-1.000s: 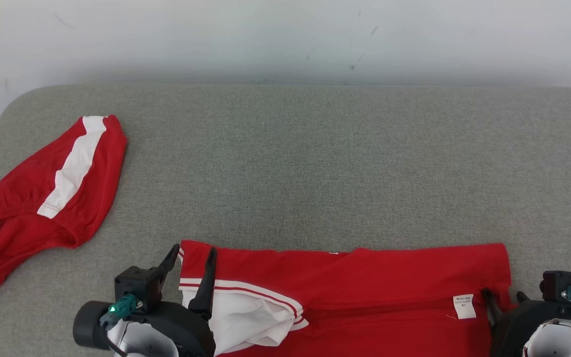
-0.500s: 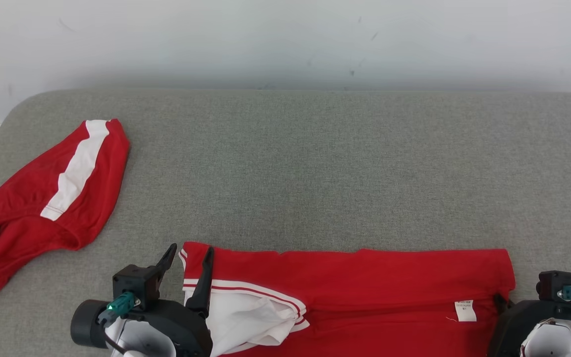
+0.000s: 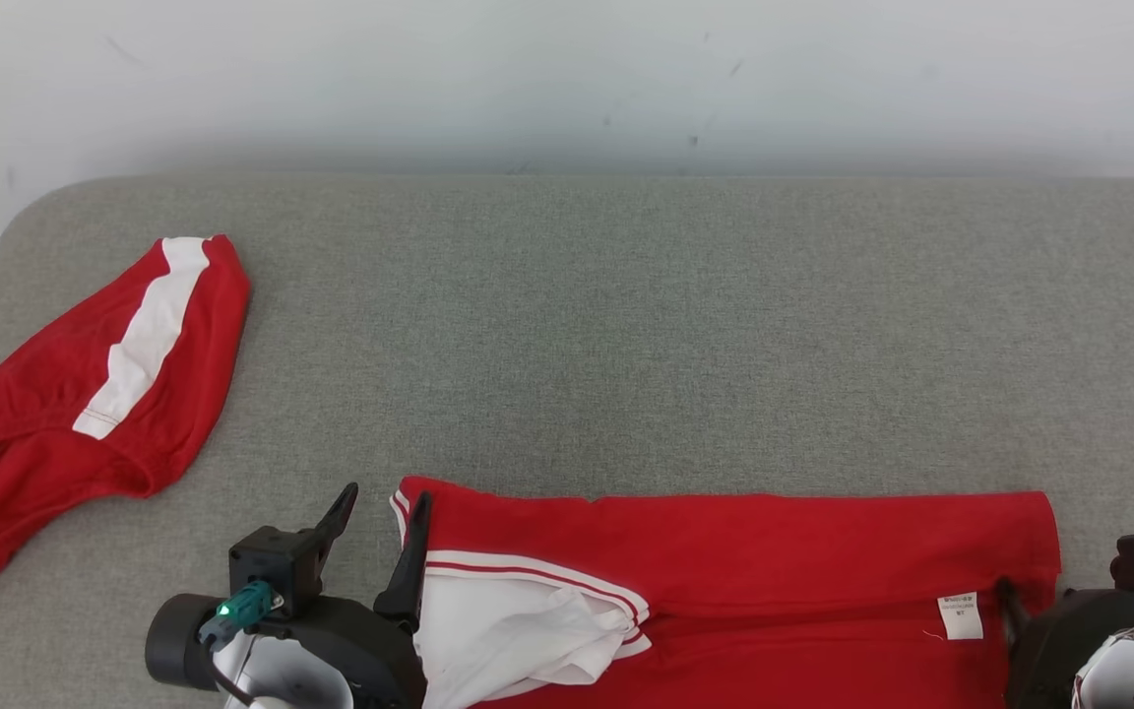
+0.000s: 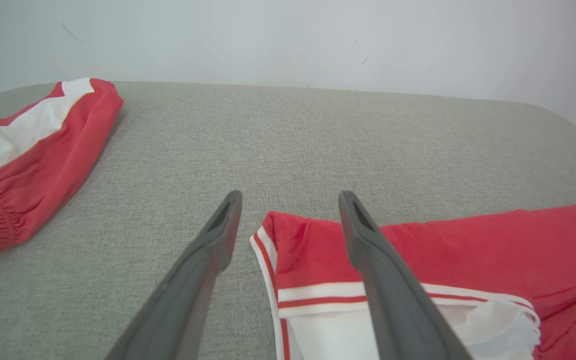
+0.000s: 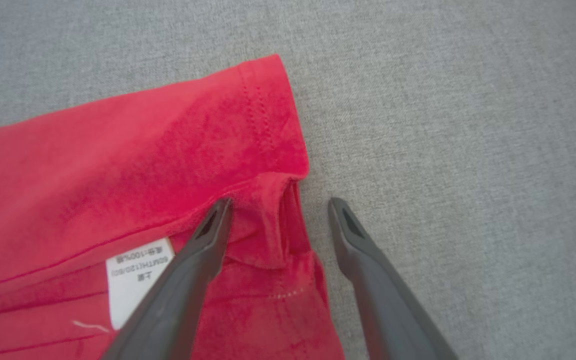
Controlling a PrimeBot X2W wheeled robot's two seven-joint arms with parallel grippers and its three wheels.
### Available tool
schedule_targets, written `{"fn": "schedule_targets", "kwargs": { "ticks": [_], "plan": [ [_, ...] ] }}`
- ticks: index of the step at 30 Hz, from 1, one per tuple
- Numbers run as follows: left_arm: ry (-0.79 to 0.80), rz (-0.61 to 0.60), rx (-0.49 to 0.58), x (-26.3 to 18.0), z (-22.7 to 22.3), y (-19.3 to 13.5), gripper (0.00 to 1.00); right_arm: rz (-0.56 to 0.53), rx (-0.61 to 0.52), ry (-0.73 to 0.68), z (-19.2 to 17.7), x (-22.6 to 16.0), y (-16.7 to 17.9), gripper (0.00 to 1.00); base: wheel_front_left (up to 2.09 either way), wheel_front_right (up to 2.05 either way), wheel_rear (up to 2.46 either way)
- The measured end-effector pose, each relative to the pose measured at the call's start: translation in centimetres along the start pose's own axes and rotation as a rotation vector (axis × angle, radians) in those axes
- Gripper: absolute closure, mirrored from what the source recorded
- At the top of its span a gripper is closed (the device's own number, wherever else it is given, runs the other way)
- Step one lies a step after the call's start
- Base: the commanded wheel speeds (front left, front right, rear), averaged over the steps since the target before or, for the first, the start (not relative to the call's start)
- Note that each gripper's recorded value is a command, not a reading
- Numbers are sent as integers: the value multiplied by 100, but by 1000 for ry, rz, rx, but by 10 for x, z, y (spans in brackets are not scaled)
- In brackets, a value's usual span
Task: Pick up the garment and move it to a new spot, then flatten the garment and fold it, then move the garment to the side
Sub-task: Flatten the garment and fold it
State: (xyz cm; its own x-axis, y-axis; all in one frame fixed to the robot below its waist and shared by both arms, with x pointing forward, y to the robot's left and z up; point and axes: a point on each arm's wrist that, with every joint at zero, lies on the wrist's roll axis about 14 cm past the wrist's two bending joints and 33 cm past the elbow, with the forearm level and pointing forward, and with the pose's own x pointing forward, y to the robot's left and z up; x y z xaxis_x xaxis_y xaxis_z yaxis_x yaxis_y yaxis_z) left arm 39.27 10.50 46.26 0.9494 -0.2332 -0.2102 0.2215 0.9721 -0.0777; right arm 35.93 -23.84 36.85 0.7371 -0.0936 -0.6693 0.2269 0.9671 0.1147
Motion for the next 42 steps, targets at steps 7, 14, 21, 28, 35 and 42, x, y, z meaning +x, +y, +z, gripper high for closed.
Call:
{"fn": "schedule_targets", "kwargs": {
  "ticks": [7, 14, 21, 28, 35, 42],
  "plan": [
    [4, 4, -1, 0, -1, 1, 0, 11, 6, 28, -9, -1, 4, 0, 0, 0, 0],
    [6, 4, -8, 1, -2, 1, 0, 5, 11, 77, -27, -6, -1, 0, 0, 0, 0],
    [11, -6, -8, 3, -4, -2, 0, -2, 17, 75, -26, -8, -4, 71, 0, 0, 0],
    [14, -12, -7, 3, -5, -4, 0, -5, 20, 88, -28, -9, -5, 100, 0, 0, 0],
    [13, -8, -6, 2, -4, -2, 0, -7, 19, 80, -26, -11, -6, 100, 0, 0, 0],
    [11, -11, -4, 3, -3, -3, 0, -58, 40, 38, -11, -14, -25, 100, 0, 0, 0]
  ]
}}
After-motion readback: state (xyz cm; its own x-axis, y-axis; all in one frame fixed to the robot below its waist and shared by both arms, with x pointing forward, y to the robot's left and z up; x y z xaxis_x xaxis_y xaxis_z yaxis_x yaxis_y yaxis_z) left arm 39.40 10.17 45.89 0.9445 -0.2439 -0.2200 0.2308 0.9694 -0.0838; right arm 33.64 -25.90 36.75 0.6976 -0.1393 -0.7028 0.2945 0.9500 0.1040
